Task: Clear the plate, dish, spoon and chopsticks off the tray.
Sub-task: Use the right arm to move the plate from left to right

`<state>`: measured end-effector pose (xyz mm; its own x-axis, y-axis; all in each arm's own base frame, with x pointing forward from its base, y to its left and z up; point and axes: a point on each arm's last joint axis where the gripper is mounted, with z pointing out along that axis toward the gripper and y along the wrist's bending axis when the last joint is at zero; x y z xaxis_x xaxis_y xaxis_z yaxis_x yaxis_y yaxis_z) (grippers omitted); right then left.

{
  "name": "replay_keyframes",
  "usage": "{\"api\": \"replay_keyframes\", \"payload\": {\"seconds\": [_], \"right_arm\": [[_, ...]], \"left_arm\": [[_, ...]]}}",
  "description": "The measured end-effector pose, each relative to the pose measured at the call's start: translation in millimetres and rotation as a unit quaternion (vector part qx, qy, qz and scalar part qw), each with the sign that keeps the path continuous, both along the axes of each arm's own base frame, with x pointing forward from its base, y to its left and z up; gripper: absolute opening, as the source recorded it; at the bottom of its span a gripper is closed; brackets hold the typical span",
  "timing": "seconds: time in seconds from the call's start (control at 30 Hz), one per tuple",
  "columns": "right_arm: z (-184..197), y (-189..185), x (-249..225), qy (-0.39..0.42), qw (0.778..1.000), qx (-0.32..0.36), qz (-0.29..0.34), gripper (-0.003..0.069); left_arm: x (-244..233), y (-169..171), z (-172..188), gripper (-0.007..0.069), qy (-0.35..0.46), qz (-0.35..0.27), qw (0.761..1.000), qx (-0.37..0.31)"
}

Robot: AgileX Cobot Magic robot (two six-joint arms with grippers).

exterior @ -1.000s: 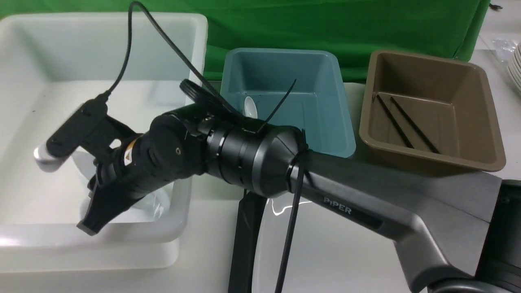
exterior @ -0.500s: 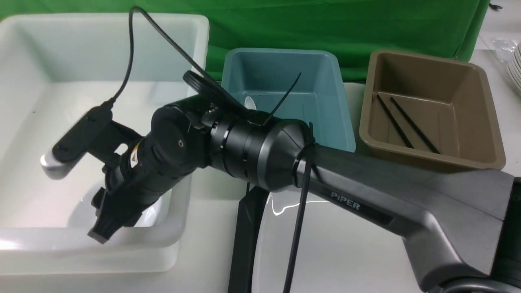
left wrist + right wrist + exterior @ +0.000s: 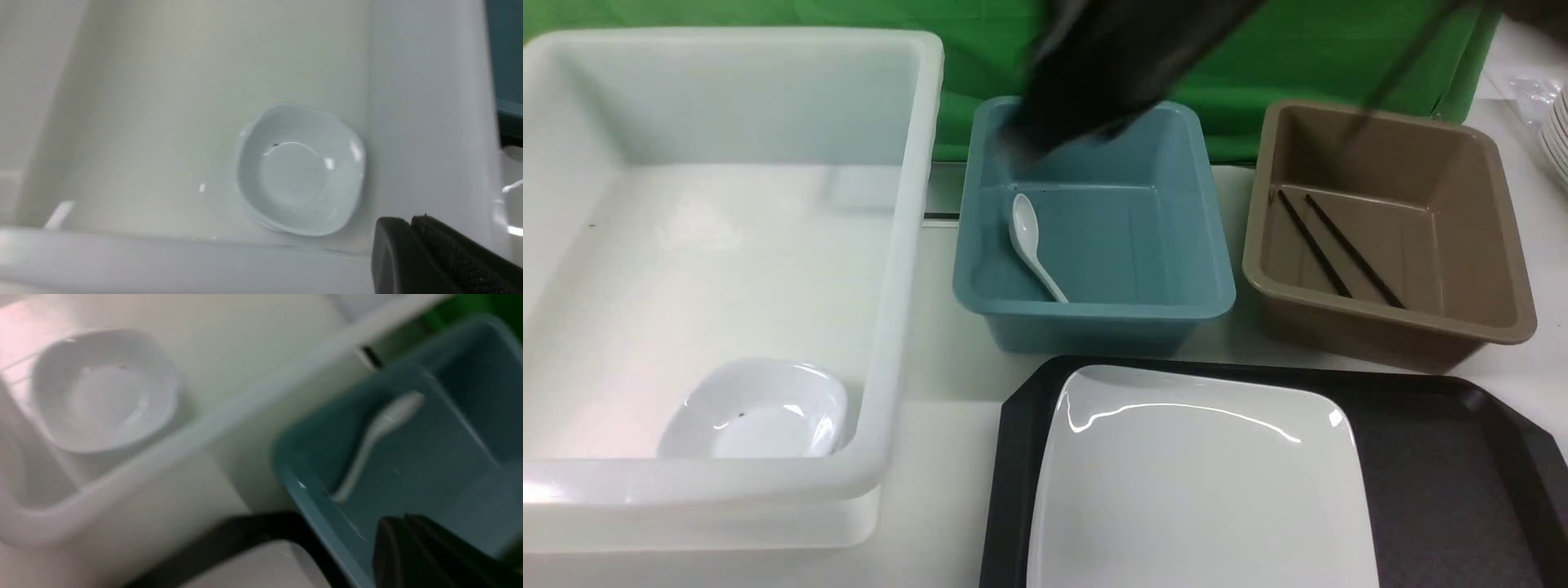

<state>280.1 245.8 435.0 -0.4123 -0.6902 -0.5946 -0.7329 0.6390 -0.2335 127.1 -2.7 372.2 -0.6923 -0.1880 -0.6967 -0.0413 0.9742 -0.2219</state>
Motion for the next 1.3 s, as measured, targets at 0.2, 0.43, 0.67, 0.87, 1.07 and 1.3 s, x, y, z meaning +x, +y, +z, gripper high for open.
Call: {"api": "replay_keyframes", "payload": {"seconds": [0.2,0.43,0.67,0.87,1.07,1.3], "right_arm": [[33.2,-132.9,-17.2,-0.011,0.984,0.02,-0.175,0.0024],[-73.4,-208.6,-51.2,0.123,0.944,-0.014,-0.306,0.0023],[-182.3,-220.0,-59.6,0.283,0.892,0.084,-0.343,0.0039],[-228.3,-201.1,-48.5,0.338,0.875,0.111,-0.328,0.0257],[-254.0,-169.2,-34.4,0.321,0.894,0.098,-0.296,0.0455],[-272.9,-158.2,-25.2,0.307,0.902,0.085,-0.292,0.0472]], "left_arm": [[12.3,-13.2,-1.4,0.0018,-0.002,-0.074,0.996,-0.047],[25.5,-28.1,-9.2,0.0003,0.026,-0.143,0.987,-0.064],[30.7,-66.9,-21.7,0.0001,0.078,-0.222,0.97,-0.064],[41.4,-108.5,-48.4,0.0,0.15,-0.27,0.951,-0.024],[48.3,-146.6,-74.2,0.0,0.192,-0.309,0.931,-0.008],[53.7,-154.3,-83.0,0.0,0.196,-0.313,0.929,0.003]]}}
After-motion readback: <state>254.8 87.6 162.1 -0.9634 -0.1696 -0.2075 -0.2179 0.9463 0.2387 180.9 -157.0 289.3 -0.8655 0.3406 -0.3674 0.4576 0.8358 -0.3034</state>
